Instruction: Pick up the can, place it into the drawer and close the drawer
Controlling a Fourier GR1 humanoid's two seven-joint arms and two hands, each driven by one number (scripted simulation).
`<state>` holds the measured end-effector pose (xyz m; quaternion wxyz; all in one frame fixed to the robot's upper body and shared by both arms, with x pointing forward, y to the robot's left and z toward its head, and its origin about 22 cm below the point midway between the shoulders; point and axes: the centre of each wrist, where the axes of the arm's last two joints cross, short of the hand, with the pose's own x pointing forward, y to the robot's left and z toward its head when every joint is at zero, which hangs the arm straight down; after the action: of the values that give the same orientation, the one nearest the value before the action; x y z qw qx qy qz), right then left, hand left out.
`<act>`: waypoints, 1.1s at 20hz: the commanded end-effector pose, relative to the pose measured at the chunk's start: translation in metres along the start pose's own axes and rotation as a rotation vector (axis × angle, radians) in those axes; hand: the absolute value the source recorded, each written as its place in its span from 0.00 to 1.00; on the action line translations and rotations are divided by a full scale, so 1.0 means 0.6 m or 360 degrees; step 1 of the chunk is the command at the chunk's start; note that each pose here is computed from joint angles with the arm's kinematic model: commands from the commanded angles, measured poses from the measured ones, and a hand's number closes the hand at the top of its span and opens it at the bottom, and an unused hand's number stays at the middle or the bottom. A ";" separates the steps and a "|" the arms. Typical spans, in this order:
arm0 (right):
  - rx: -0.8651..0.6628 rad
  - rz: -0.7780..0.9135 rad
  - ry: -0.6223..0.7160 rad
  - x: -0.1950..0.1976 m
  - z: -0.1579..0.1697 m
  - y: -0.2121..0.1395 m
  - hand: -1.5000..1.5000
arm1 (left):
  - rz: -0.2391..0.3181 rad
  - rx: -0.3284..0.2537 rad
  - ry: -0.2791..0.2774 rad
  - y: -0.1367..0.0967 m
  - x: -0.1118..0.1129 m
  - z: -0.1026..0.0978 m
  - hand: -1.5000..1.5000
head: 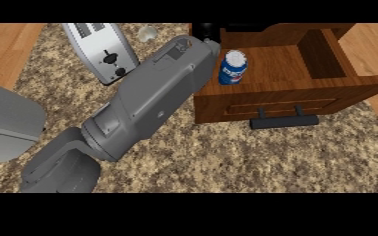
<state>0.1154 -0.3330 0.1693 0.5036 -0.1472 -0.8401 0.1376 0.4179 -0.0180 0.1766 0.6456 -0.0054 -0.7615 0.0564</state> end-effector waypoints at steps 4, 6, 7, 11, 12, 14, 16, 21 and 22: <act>0.0092 0.0309 -0.0071 0.023 -0.060 0.051 0.00 | 0.0026 -0.0008 -0.0015 -0.013 0.005 0.014 0.00; 0.0112 0.0367 -0.0073 0.005 -0.074 0.067 0.00 | 0.0044 -0.0014 -0.0001 -0.030 0.047 0.004 0.00; 0.0140 0.0424 -0.0055 -0.013 -0.096 0.072 0.00 | 0.0073 -0.0029 0.0017 -0.018 0.022 0.009 0.00; 0.0172 0.0558 -0.0092 -0.015 -0.134 0.113 0.00 | 0.0060 -0.0003 0.0039 -0.020 0.038 -0.001 0.00; 0.0139 0.0600 -0.0090 -0.005 -0.138 0.124 0.00 | 0.0060 -0.0006 0.0027 0.004 0.006 -0.002 0.00; 0.0165 0.0652 -0.0073 -0.035 -0.158 0.152 0.00 | 0.0065 -0.0007 0.0042 -0.008 0.053 -0.013 0.00; 0.0194 0.0698 -0.0142 -0.037 -0.195 0.160 0.00 | 0.0030 0.0018 0.0004 -0.007 0.015 0.000 0.00; 0.0309 0.0920 -0.0127 -0.083 -0.229 0.218 0.00 | 0.0020 0.0029 0.0053 0.027 0.041 -0.019 0.00; 0.0371 0.0923 -0.0128 -0.104 -0.230 0.209 0.00 | 0.0015 0.0039 0.0036 0.036 0.055 -0.027 0.00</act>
<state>0.2573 -0.2360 0.1500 0.4361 -0.3065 -0.7789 0.3303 0.4193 -0.0103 0.1962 0.6552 -0.0094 -0.7526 0.0652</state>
